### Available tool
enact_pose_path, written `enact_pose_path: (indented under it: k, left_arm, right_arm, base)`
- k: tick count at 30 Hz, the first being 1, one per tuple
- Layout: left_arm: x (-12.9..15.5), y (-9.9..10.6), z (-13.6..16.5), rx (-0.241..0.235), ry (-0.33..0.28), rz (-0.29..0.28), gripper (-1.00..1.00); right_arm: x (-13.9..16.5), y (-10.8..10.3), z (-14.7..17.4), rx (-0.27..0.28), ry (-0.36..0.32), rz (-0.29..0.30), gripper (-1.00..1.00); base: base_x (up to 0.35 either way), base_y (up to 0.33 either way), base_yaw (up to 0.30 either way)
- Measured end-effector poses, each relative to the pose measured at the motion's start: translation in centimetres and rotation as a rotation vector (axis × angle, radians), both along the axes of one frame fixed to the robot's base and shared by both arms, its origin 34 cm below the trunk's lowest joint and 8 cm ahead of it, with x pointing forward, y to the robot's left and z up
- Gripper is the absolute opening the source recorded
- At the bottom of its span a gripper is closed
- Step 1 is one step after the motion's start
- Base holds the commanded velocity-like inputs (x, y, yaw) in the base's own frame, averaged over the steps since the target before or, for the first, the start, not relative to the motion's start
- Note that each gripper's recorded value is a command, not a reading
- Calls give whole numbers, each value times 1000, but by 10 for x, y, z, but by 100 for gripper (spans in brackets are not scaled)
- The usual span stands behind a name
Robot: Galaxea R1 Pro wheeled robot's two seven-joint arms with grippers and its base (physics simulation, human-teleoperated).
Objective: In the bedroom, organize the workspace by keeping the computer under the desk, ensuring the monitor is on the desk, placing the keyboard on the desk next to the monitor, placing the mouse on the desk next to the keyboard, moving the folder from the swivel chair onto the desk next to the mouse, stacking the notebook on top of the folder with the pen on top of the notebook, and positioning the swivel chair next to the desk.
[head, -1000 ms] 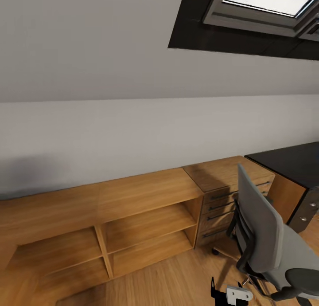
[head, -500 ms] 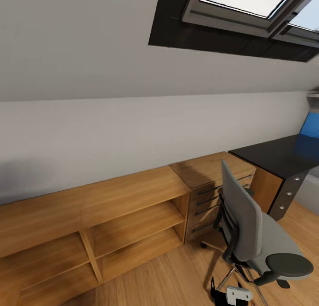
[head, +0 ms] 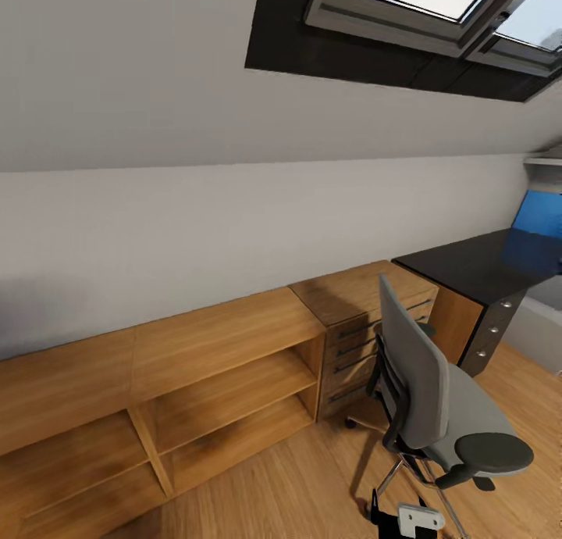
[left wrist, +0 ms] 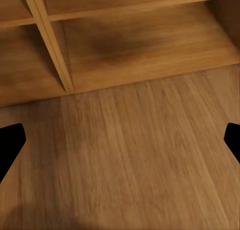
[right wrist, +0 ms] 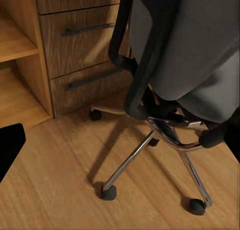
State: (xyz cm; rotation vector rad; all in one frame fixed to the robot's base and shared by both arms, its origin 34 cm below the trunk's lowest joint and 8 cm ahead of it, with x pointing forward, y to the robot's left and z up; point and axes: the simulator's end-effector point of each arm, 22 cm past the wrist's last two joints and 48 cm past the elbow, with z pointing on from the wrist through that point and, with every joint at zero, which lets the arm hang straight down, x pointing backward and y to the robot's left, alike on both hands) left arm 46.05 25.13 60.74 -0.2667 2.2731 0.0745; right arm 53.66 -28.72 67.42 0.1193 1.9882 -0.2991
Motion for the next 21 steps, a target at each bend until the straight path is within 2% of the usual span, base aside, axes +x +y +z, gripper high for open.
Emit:
enact_pose_path:
  k: [21]
  left_arm:
    - [-9, 0, -10, 0, 31, 0, 100]
  right_arm:
    - [-7, 0, -12, 0, 32, 0, 100]
  base:
    - [0, 0, -102]
